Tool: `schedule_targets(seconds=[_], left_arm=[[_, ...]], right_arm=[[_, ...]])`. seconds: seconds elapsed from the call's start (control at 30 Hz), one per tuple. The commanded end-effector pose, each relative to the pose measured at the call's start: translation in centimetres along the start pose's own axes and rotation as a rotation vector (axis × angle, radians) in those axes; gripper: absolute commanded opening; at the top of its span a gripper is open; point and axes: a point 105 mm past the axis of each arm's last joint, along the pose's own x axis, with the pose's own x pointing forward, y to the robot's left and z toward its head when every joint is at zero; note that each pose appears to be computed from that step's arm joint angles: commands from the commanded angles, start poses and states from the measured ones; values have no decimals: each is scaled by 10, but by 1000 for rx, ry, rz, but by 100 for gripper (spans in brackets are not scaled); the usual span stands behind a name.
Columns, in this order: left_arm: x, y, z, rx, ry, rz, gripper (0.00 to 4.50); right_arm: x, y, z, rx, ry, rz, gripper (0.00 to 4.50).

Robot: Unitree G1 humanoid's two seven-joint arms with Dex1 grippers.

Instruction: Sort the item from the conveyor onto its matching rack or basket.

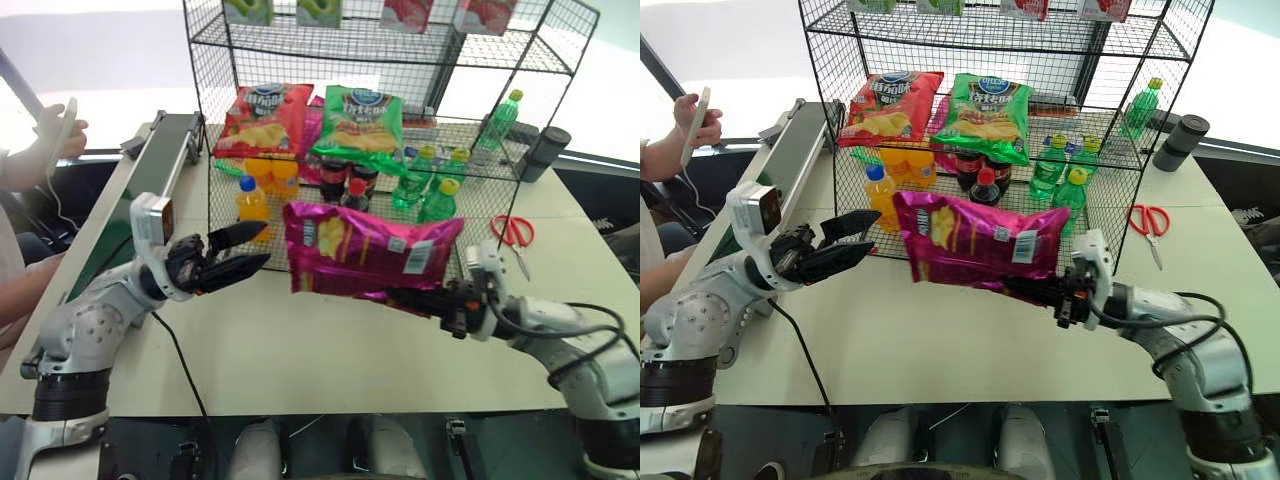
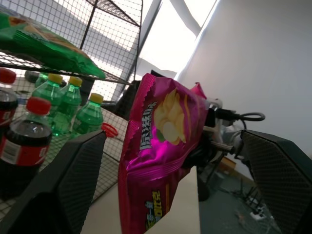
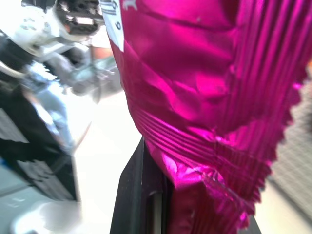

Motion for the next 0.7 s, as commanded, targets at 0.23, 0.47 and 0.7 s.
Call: schedule_targets(seconds=[0.23, 0.47, 0.7], left_arm=[[6, 22, -3, 230, -42, 91, 444], [36, 14, -10, 208, -88, 22, 444], [55, 5, -14, 239, -118, 21, 444]], right_arm=[[-50, -25, 95, -509, -201, -424, 0], [-66, -64, 129, -1006, -129, -732, 0], [-67, -99, 124, -1356, 158, -837, 0]])
